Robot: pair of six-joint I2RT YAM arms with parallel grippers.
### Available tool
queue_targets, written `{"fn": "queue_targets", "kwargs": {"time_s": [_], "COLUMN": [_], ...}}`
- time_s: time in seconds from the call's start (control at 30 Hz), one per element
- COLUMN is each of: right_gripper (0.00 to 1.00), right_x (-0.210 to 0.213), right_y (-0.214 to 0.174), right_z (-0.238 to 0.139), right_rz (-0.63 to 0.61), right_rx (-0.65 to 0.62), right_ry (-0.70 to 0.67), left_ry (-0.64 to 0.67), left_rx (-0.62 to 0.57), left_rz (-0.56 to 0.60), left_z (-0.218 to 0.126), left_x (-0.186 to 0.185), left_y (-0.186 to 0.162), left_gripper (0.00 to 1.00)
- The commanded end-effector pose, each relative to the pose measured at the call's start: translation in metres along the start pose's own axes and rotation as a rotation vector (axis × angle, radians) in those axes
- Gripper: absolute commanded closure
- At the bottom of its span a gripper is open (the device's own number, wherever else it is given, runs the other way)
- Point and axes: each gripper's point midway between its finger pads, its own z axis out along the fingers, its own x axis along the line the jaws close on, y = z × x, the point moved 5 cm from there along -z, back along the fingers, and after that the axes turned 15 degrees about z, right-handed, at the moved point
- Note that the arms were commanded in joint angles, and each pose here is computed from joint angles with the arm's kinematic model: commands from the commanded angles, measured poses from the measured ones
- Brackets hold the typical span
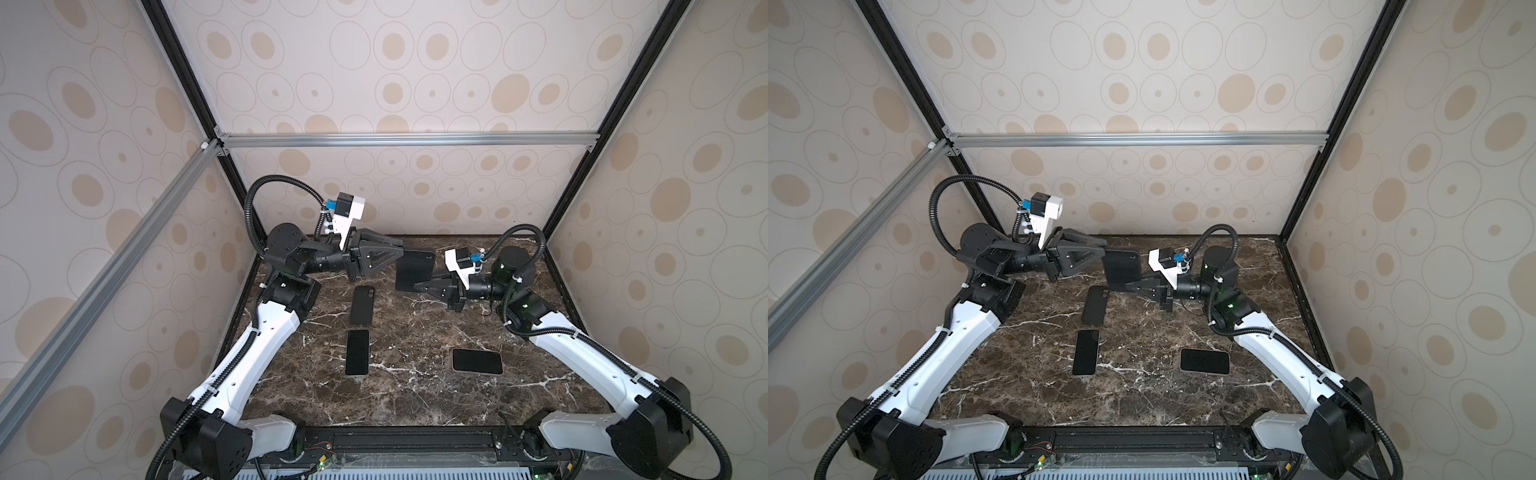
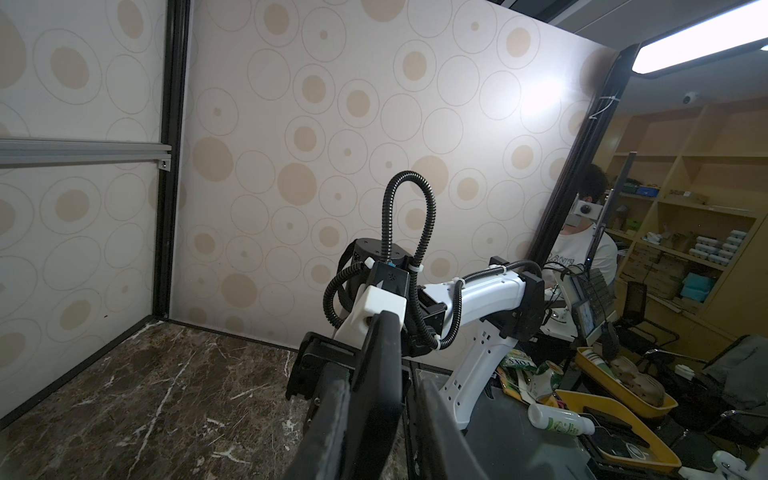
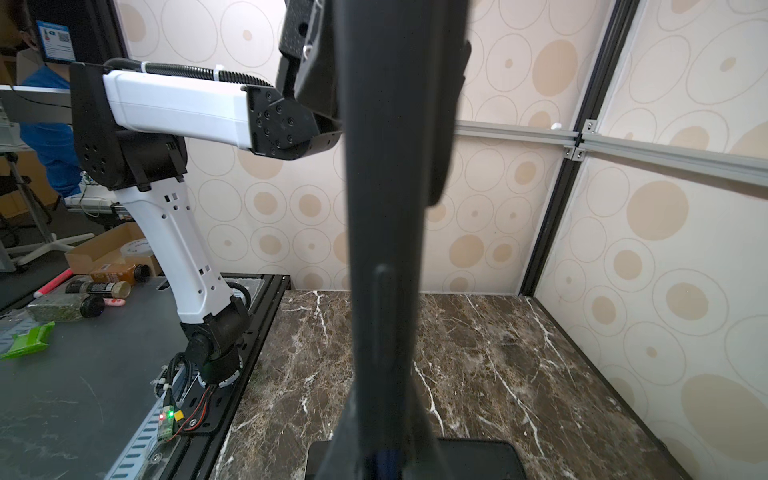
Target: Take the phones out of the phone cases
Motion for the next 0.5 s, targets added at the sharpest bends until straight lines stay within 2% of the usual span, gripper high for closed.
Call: {"fn": "queue_targets", "kwargs": {"time_s": [0.0,0.13,0.33,0.47], "right_gripper": [1.00,1.00,1.00,1.00], "right_x": [0.011,0.010,0.008,0.008], "right_y": [0.025,0.022,0.013,0.007], "right_z": [-0.001,-0.001,0.001,0.002], "right_rz": [-0.126,-0.165,-0.228,-0.311], "right_rx": [-0.038,-0.030,-0.013,-0.006], "right_ry": [0.059,0.063,0.092,0.124], "left_ry": [-0.054,-0.056,-0.088,-0.110], "left_rx": [-0.001,-0.001,-0.007,-0.009], "left_rz": [0.036,0.038,0.051,0.045], "left_z": [-0.002,-0.002,-0.003,-0.005], "left_x": [-0.010,-0.011,-0.017,-0.019], "left_y": [0.010,0.011,0.017,0.017], "left_gripper": [0.73,0.82,0.89,0.95]}}
